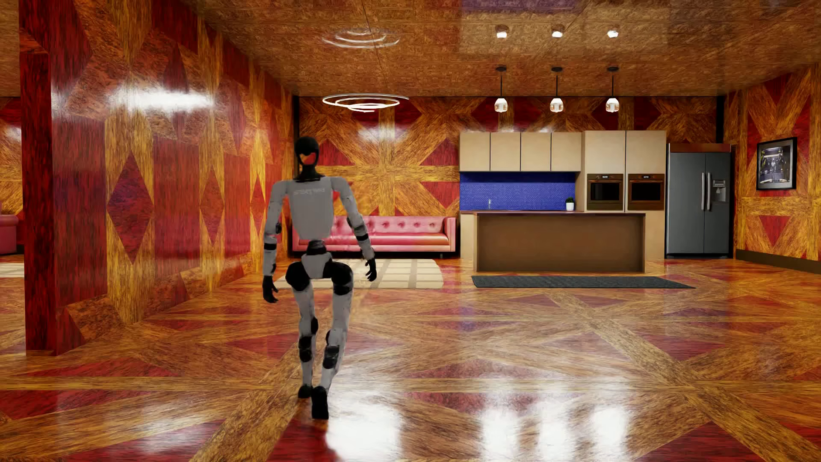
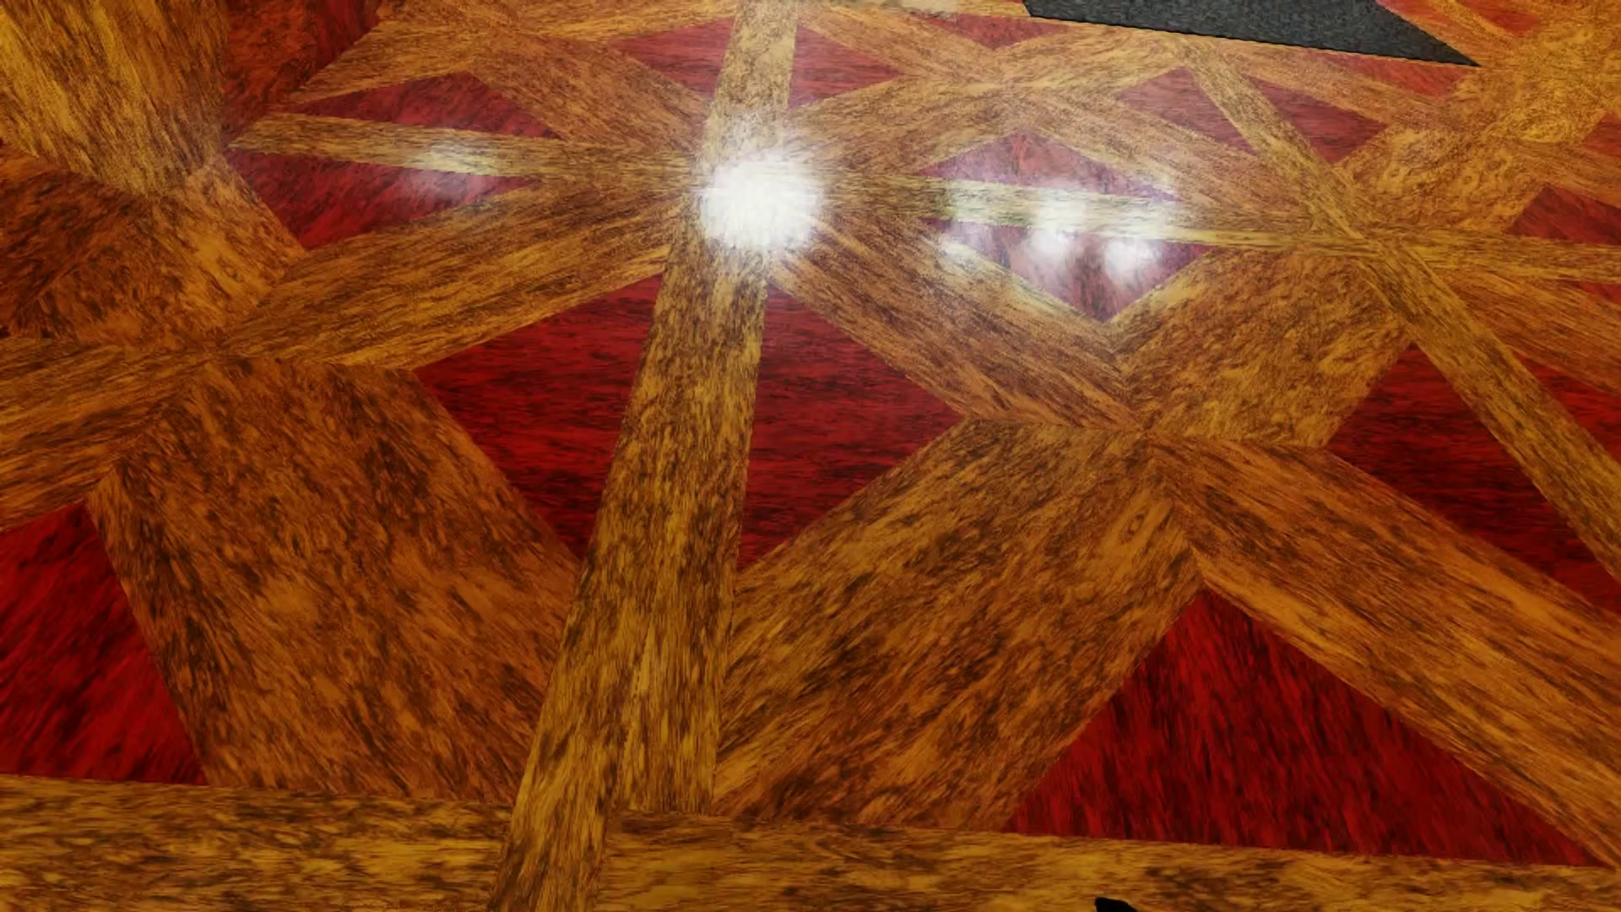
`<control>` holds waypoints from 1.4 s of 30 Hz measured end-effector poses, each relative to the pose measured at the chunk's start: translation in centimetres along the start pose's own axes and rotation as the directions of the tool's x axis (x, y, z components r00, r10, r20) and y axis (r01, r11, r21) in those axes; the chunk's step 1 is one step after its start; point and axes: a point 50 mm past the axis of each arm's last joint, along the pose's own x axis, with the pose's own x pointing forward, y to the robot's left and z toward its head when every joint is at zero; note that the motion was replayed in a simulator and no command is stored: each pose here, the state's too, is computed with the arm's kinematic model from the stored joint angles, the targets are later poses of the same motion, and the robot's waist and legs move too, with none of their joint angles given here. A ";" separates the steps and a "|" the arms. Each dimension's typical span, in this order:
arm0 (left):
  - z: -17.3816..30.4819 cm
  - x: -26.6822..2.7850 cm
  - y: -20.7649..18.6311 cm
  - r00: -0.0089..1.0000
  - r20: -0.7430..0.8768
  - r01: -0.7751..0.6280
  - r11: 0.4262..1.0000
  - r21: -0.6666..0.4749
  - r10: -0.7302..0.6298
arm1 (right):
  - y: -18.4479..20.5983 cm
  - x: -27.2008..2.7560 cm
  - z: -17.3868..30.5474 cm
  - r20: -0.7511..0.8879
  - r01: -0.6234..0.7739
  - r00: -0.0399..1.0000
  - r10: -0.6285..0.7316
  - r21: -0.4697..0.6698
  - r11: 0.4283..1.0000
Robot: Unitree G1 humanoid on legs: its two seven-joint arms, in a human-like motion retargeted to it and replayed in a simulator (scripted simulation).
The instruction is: Walk forward
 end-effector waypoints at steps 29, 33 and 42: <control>3.4 -0.1 1.2 0.990 0.142 -0.026 0.999 0.031 0.021 | -1.1 0.3 1.7 0.053 0.000 0.999 0.006 -0.104 0.995; 0.8 0.0 -0.2 0.999 0.027 0.018 0.994 0.104 -0.021 | 0.1 0.0 0.0 -0.006 -0.025 1.000 0.025 -0.071 0.997; 12.8 -1.2 4.4 0.909 0.408 -0.112 0.993 0.028 0.091 | 4.5 -2.5 -5.2 -0.134 -0.184 0.977 0.167 -0.126 0.975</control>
